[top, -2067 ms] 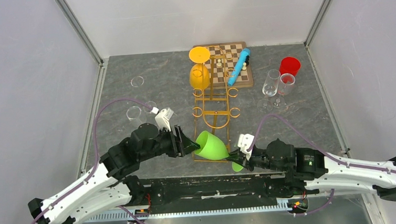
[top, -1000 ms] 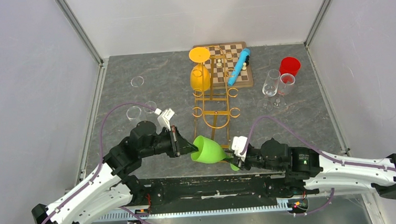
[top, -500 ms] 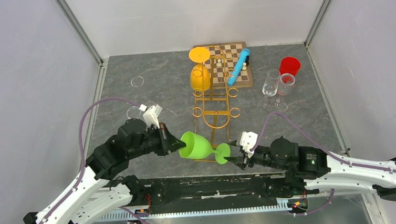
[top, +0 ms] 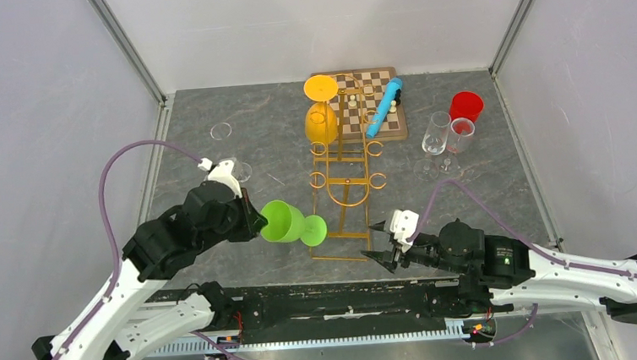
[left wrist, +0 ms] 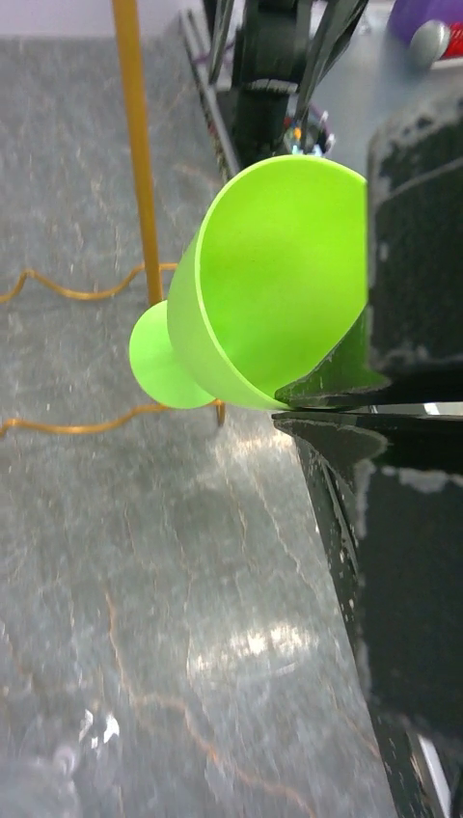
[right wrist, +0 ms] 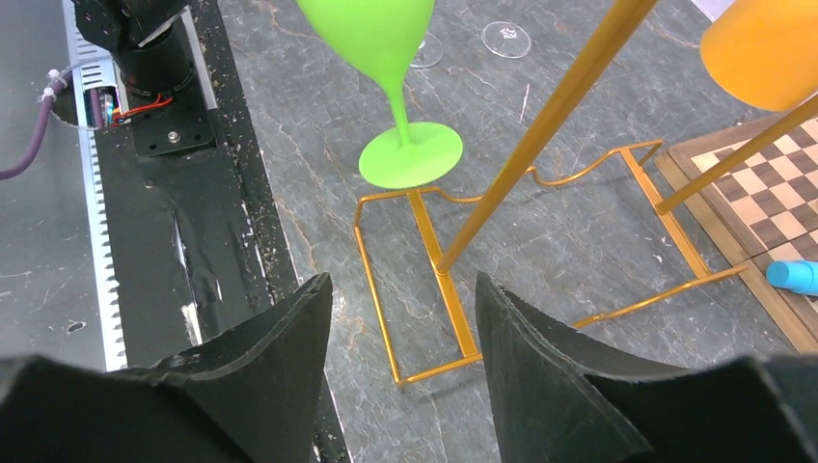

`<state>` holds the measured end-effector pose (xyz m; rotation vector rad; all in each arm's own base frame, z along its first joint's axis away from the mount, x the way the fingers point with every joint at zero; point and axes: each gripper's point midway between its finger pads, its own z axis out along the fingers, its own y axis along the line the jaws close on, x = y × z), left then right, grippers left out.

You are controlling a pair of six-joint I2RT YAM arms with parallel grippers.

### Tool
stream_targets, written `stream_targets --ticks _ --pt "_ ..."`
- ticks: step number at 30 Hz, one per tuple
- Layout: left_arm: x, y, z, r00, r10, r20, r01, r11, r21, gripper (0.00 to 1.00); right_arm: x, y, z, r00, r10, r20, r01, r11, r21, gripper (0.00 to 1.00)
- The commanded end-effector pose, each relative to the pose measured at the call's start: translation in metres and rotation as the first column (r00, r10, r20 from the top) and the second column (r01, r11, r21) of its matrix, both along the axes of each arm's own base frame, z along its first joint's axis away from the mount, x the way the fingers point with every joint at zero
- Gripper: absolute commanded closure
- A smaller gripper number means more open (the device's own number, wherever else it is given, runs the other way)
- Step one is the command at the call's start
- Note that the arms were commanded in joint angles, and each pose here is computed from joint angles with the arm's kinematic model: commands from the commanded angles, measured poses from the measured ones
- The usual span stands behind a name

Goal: Take the wine glass off the wine glass rack
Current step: Place the wine glass at the center of the board.

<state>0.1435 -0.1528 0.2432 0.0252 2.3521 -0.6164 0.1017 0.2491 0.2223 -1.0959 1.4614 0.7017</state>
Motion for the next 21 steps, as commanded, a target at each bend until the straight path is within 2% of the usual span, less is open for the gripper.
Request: stream_targets --ticks 1,11,21 --pt "0.024 0.025 0.009 0.993 0.078 0.093 -0.092 0.983 0.157 0.98 0.003 -0.001 0.015 0.999 -0.021 0.024 0.020 0.997 0.069 0.41" --pt "0.067 0.016 0.015 0.987 0.106 0.124 -0.138 0.946 0.293 0.98 0.000 -0.002 0.002 1.000 -0.018 -0.006 0.019 0.995 0.100 0.40" --pt "0.127 0.033 0.012 0.976 0.193 0.103 -0.216 0.928 0.303 0.98 -0.008 0.001 -0.008 0.999 0.025 -0.023 -0.021 0.990 0.136 0.39"
